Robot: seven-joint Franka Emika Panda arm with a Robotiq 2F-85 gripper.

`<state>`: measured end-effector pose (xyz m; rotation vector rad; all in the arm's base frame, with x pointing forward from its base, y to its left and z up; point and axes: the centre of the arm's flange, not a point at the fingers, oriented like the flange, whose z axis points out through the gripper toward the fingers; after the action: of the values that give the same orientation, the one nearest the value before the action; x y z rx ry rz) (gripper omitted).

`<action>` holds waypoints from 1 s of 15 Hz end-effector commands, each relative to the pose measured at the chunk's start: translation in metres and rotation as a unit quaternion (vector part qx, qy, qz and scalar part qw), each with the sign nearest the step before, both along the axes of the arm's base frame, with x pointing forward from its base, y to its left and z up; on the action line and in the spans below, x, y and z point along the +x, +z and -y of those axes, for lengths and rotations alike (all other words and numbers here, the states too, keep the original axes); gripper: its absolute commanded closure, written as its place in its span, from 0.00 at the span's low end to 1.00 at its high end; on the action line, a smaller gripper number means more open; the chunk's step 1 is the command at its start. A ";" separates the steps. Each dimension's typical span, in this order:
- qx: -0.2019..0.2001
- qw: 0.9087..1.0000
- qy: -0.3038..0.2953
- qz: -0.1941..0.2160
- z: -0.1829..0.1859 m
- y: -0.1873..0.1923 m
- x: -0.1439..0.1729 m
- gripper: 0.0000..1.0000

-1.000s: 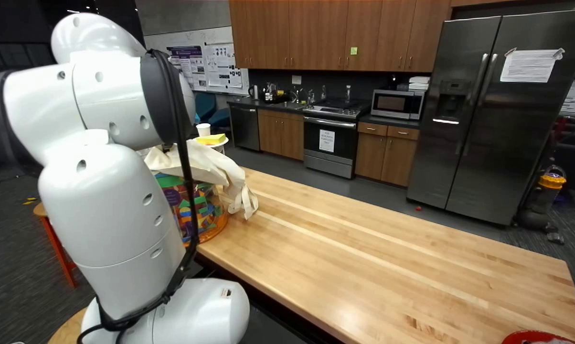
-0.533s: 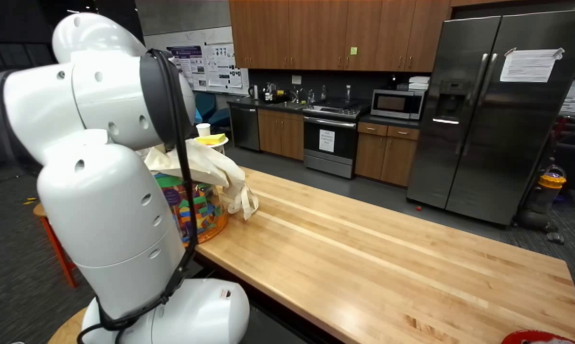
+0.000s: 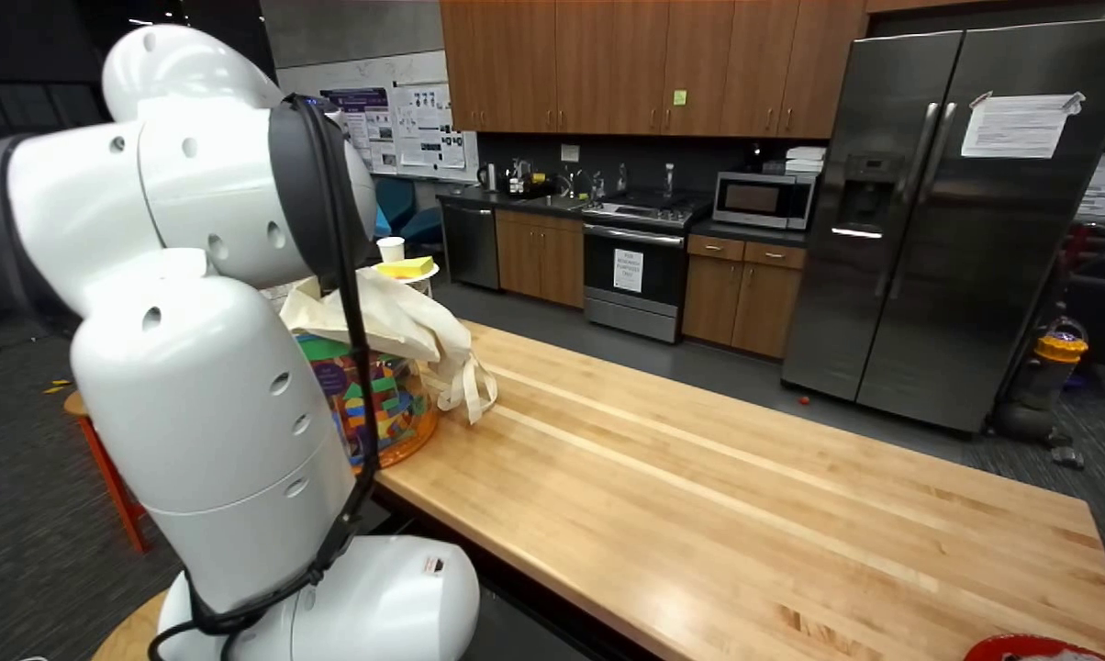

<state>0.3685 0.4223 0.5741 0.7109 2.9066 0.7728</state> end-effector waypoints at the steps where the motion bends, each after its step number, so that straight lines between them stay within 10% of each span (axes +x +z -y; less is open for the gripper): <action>1: 0.000 1.000 0.000 0.000 0.000 0.000 0.000 0.40; 3: 0.000 1.000 0.000 0.000 0.000 0.000 0.000 0.40; 4: 0.002 1.000 -0.004 0.001 0.002 0.000 0.002 0.15; 5: 0.003 1.000 -0.003 -0.001 0.004 -0.001 0.002 0.51; 6: 0.003 1.000 -0.002 0.000 0.005 -0.001 0.003 0.62; 12: 0.003 1.000 -0.005 -0.003 0.012 -0.001 0.010 1.00; 15: -0.008 1.000 -0.002 -0.008 0.015 -0.004 0.013 1.00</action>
<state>0.3792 0.4145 0.5689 0.7442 2.9051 0.7573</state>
